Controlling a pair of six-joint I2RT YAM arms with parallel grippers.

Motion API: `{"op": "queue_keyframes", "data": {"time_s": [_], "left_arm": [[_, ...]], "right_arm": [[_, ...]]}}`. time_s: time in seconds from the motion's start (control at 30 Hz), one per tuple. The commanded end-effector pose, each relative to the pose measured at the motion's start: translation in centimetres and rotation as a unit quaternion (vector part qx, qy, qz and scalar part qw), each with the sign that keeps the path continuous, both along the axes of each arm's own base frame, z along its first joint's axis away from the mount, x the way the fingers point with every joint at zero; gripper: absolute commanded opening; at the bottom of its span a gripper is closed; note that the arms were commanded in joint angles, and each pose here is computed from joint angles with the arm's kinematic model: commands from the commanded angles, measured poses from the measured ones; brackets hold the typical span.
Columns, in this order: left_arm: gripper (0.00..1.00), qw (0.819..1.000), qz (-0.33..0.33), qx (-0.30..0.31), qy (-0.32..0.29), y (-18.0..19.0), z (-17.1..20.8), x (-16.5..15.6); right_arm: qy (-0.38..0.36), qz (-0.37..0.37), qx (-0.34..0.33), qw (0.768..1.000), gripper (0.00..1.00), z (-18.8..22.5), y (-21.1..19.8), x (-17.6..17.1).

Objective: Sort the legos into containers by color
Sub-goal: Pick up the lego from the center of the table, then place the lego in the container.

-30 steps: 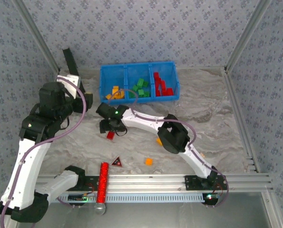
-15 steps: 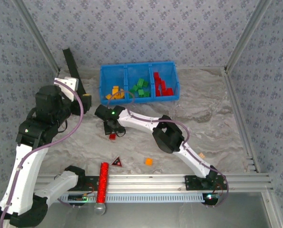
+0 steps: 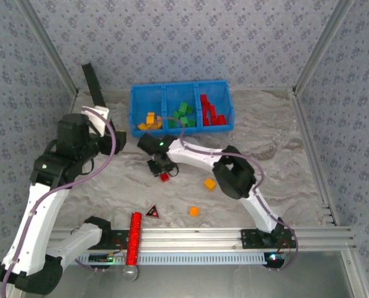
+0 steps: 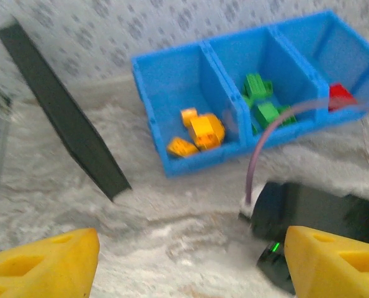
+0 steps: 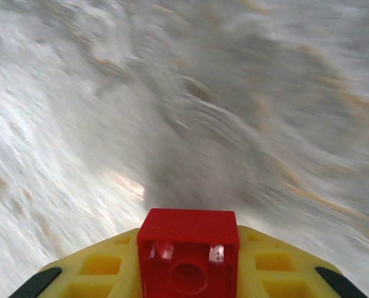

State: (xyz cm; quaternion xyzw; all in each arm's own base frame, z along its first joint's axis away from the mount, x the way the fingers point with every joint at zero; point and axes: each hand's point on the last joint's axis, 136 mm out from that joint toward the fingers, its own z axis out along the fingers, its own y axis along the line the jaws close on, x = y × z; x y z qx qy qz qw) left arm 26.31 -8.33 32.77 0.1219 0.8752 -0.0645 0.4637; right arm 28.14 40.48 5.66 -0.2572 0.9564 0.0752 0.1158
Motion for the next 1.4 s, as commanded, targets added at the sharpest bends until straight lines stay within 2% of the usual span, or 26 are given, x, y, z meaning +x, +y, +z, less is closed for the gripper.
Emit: {"op": "queue_keyframes", "data": {"time_s": [0.0, 0.13, 0.33, 0.5, 0.63, 0.73, 0.87, 1.03, 1.37], "left_arm": [[0.78, 0.996, -0.048, -0.030, 0.061, -2.7, -3.5, 0.0], [0.79, 0.995, -0.072, -0.025, 0.072, -5.0, -5.6, -0.6], [0.80, 0.992, -0.093, -0.015, 0.088, -8.6, -8.0, -2.1], [0.90, 0.985, -0.112, -0.008, 0.130, -13.0, -11.9, -4.1], [0.91, 0.981, -0.140, -0.023, 0.133, -18.1, -14.2, -5.2], [0.91, 0.977, -0.155, -0.002, 0.144, -21.3, -15.8, -5.6], [0.91, 0.970, -0.182, 0.031, 0.160, -25.4, -17.6, -6.4], [0.92, 0.963, -0.203, 0.028, 0.174, -29.4, -19.4, -7.0], [0.92, 0.956, -0.211, 0.069, 0.190, -32.3, -21.7, -6.3]], "right_arm": [[-0.119, 0.074, -0.020, 0.990, 0.26, 9.2, -4.7, 3.7], [-0.175, 0.064, -0.049, 0.981, 0.26, 12.7, -9.6, 7.5], [-0.225, 0.014, -0.029, 0.974, 0.26, 15.2, -14.8, 14.0], [-0.236, -0.046, -0.009, 0.971, 0.26, 14.4, -18.5, 19.6], [-0.233, -0.078, 0.001, 0.969, 0.26, 12.8, -20.6, 23.2], [-0.231, -0.092, 0.022, 0.968, 0.26, 11.9, -21.5, 25.2], [-0.223, -0.105, 0.043, 0.968, 0.26, 10.4, -22.3, 27.8], [-0.206, -0.107, 0.060, 0.971, 0.27, 7.4, -22.3, 30.2], [-0.187, -0.096, 0.052, 0.976, 0.42, 3.9, -23.1, 31.6]]}}
